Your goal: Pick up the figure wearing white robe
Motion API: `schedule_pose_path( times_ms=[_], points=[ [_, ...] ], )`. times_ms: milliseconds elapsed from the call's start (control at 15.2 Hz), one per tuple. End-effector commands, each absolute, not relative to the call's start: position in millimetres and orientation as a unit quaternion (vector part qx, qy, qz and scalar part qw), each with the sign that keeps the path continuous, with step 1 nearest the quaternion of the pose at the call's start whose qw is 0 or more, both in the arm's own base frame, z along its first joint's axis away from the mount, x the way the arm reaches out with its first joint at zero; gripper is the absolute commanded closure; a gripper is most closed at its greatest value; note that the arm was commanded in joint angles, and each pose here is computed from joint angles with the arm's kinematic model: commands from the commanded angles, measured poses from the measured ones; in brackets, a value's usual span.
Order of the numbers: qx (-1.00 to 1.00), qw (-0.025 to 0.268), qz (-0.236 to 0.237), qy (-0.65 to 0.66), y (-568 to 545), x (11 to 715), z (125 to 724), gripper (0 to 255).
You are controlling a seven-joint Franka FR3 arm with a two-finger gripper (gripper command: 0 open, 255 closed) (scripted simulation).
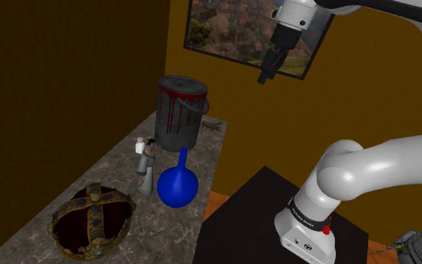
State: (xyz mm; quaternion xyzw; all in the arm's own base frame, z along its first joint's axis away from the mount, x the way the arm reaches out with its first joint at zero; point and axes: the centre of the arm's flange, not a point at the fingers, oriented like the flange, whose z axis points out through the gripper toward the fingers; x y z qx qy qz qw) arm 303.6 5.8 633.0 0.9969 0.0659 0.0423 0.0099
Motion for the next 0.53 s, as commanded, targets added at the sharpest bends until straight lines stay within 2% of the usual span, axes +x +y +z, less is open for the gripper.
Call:
schedule_pose_path(
  times_ms=[0, 462],
  points=[
    [0.997, 0.01, 0.042, 0.066, 6, 304, 633, 0],
    [0.997, 0.002, 0.022, 0.077, 48, 370, 578, 0]
  ],
)
